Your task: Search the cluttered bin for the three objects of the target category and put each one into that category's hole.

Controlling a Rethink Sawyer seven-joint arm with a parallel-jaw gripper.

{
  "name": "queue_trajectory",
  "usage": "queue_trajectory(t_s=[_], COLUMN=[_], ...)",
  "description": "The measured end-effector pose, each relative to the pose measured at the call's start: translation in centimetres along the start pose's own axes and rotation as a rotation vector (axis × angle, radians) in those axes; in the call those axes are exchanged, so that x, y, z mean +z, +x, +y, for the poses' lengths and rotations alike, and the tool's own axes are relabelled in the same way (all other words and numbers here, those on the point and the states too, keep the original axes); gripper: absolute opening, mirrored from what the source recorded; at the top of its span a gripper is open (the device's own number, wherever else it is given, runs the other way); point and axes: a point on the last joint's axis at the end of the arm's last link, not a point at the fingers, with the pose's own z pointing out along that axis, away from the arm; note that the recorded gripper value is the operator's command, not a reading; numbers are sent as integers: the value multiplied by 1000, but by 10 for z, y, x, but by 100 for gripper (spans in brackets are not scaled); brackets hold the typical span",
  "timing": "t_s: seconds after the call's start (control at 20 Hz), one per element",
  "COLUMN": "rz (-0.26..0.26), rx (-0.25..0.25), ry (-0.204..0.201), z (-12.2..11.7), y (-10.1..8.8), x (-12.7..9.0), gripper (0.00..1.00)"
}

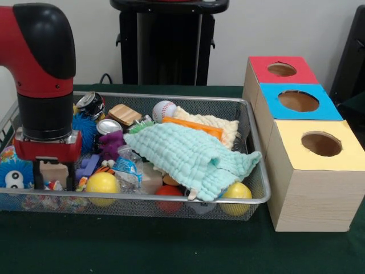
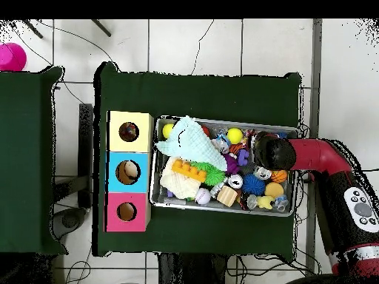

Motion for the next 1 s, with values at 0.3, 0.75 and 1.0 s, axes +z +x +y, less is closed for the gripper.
queue_trajectory(t_s=[0.3, 0.75, 1.0], rz=[-1, -4, -9], rx=[-22, -31, -29], ry=[16, 25, 23], z=[3, 2, 2], y=[-1, 1, 2], x=[2, 4, 6], gripper=[100, 100, 100])
